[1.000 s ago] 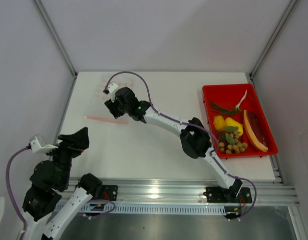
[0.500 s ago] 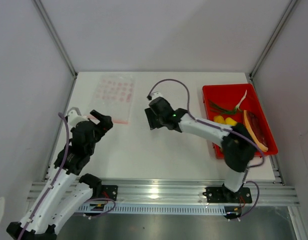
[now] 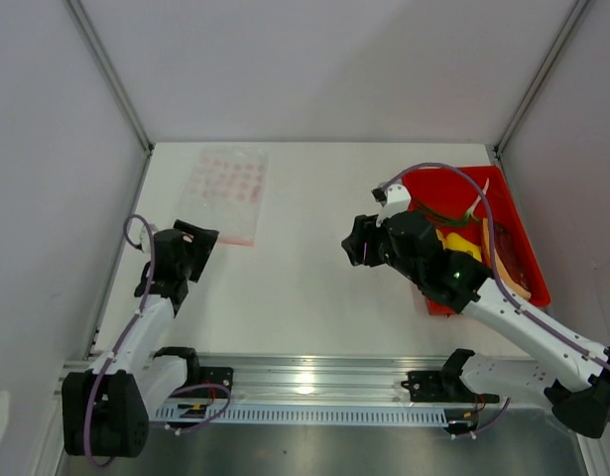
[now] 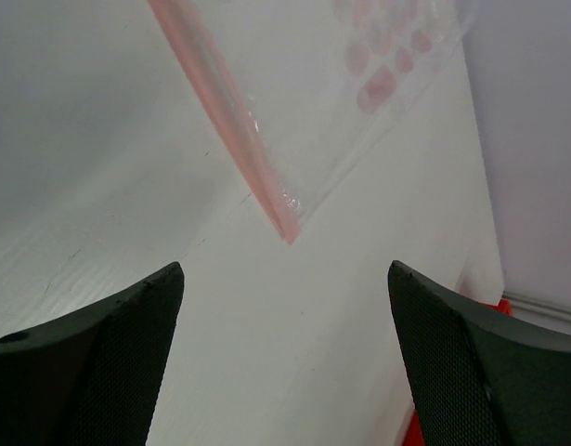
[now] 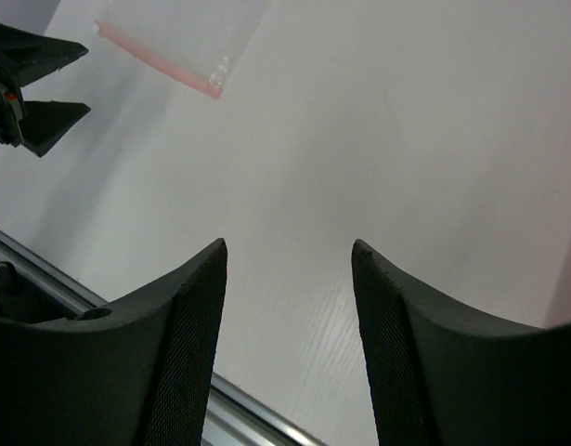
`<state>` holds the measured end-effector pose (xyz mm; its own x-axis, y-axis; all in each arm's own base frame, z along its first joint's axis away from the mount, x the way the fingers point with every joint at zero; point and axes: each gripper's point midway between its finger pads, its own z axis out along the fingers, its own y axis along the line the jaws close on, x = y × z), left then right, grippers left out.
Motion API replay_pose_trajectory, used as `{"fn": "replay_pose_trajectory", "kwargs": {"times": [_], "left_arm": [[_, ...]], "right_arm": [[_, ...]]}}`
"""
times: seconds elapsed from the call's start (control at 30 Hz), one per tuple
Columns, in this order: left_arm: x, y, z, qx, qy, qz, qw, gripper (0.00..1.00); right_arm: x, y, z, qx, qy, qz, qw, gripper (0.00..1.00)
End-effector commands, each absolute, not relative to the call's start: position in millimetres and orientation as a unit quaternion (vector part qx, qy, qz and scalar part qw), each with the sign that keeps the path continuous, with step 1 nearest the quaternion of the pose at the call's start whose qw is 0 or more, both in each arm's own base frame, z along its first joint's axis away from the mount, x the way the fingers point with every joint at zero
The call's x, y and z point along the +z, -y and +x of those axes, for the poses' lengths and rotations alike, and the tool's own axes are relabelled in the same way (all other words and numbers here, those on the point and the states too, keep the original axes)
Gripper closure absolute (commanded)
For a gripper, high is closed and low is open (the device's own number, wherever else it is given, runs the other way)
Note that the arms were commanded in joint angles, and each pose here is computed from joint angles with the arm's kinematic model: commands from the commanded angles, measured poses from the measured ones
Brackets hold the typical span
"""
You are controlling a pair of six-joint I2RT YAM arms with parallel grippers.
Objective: Place the food in the zip-top bag and seal the zipper
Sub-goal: Pick up the zipper food storage bag at the center of the board.
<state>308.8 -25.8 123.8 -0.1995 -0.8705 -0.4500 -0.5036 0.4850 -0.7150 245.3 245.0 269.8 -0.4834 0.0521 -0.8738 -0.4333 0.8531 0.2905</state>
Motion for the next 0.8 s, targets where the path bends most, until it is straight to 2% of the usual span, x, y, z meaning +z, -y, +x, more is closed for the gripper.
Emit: {"fn": "replay_pose_trajectory", "kwargs": {"times": [0.0, 0.13, 0.37, 0.77], "left_arm": [[136, 24, 332, -0.277, -0.692, -0.491, 0.45, 0.09], [124, 11, 345, -0.277, -0.676, -0.501, 0.465, 0.1], [100, 7, 375, -0.301, -0.671, -0.524, 0.43, 0.14], [90, 10, 408, -0.354, -0.642, -0.506, 0.455, 0.33]], "right_arm": [[261, -232, 233, 0.237, -0.839, -0.11, 0.477, 0.42], [269, -216, 223, 0.24, -0.83, -0.106, 0.492, 0.42], [270, -196, 214, 0.232, -0.826, -0.096, 0.505, 0.42], [279, -180, 212, 0.22, -0.812, -0.098, 0.532, 0.41]]}}
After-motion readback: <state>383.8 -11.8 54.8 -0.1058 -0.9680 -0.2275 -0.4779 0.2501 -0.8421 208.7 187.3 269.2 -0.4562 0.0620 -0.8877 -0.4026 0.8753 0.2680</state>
